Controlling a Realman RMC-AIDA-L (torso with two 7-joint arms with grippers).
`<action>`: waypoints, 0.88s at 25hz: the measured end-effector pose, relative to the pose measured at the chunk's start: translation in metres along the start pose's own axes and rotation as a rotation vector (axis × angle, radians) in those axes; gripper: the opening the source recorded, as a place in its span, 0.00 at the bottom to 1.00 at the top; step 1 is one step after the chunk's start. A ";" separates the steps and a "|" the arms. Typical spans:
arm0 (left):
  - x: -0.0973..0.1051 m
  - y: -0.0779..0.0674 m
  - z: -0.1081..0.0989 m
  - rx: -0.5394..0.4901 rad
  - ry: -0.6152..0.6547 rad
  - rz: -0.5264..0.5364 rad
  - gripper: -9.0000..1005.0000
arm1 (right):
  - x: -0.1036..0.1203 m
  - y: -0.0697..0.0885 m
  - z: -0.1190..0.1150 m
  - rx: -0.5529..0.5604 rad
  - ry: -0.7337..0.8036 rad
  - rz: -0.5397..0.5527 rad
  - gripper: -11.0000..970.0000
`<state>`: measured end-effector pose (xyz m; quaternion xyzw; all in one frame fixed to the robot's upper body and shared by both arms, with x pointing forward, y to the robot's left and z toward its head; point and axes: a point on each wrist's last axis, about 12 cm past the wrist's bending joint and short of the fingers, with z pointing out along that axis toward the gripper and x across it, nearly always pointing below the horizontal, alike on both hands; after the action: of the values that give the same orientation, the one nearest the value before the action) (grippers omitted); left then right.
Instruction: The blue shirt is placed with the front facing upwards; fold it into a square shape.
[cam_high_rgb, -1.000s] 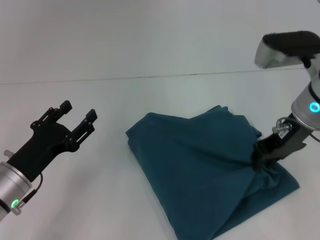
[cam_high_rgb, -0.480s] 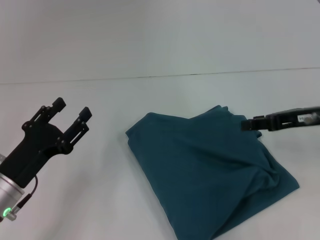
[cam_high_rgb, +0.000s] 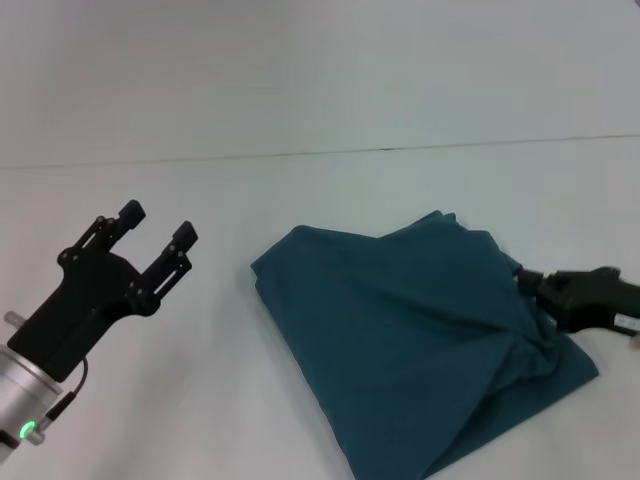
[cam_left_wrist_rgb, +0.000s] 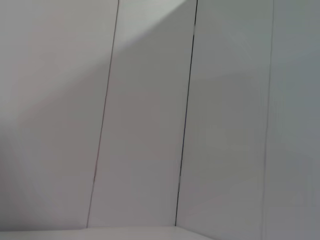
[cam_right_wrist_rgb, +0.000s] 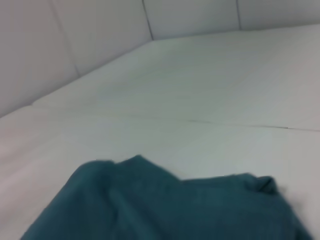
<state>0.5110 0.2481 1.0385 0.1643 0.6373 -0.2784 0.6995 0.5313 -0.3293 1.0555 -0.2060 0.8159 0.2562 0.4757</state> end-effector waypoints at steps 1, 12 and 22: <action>0.000 0.000 0.000 0.000 0.000 0.000 0.72 | 0.005 0.002 0.003 -0.007 -0.003 -0.022 0.17; 0.000 -0.004 0.008 0.025 -0.004 -0.014 0.72 | 0.025 0.019 0.037 -0.041 0.003 -0.142 0.02; 0.001 -0.005 0.008 0.024 -0.001 -0.009 0.72 | 0.020 0.003 0.060 0.147 0.039 -0.047 0.02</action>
<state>0.5144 0.2397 1.0391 0.1696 0.6344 -0.2890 0.6966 0.5609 -0.2922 1.0133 -0.1945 0.8365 0.1806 0.4795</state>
